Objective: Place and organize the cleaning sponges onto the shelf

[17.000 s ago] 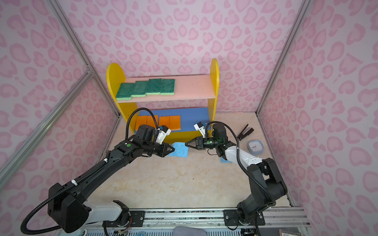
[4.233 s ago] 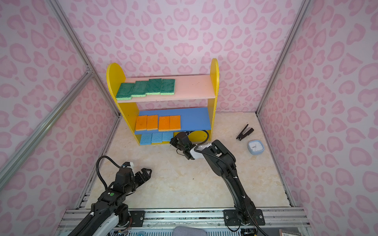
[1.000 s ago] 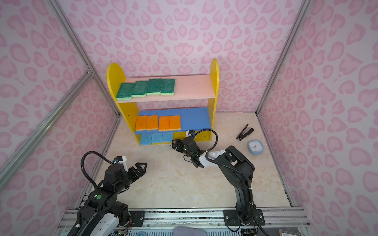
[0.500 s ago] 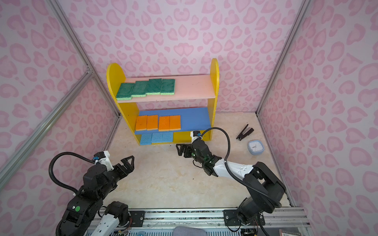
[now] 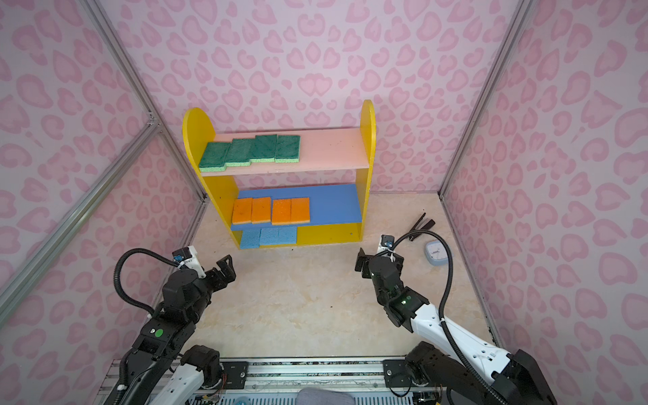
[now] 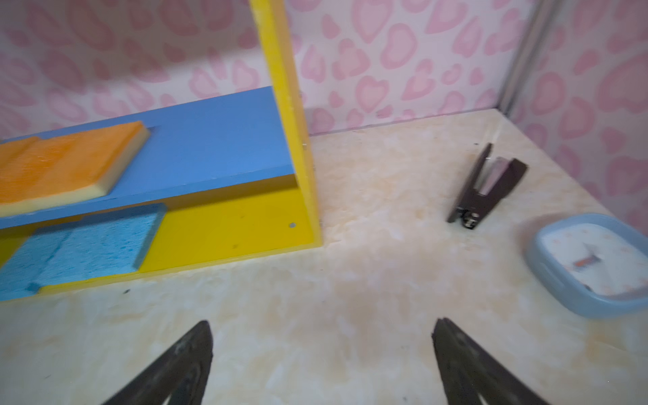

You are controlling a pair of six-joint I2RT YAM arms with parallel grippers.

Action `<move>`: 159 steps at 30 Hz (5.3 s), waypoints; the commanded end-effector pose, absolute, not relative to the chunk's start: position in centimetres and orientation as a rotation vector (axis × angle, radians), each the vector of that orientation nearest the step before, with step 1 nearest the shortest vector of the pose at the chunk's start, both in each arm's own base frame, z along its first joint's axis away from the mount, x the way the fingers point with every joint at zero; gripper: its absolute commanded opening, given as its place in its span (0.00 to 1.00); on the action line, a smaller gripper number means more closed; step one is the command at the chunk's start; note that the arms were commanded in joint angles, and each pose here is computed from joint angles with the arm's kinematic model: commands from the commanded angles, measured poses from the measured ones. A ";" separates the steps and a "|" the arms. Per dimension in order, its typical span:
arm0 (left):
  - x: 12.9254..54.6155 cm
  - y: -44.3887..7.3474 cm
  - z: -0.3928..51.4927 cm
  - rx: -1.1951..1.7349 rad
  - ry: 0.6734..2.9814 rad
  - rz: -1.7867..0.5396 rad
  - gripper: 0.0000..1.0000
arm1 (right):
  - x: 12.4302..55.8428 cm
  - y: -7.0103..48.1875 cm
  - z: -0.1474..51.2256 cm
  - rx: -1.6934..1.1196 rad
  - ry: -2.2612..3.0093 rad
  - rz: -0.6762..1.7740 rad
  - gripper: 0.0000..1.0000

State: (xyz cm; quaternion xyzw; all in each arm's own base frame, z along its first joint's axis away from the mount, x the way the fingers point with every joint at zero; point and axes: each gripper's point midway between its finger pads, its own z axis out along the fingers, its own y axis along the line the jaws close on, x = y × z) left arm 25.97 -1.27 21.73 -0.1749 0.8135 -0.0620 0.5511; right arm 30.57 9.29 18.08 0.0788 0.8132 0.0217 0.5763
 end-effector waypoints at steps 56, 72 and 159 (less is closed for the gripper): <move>37.4 4.4 12.1 -0.300 1.768 0.232 0.98 | 33.3 -2.5 13.6 0.237 1.595 -0.454 0.99; 38.0 4.2 12.0 -0.280 1.780 0.203 0.97 | 35.7 -2.4 11.9 0.188 1.668 -0.355 0.99; 37.9 4.3 11.9 -0.276 1.781 0.193 0.98 | 38.3 -4.1 10.1 0.228 1.846 -0.246 0.99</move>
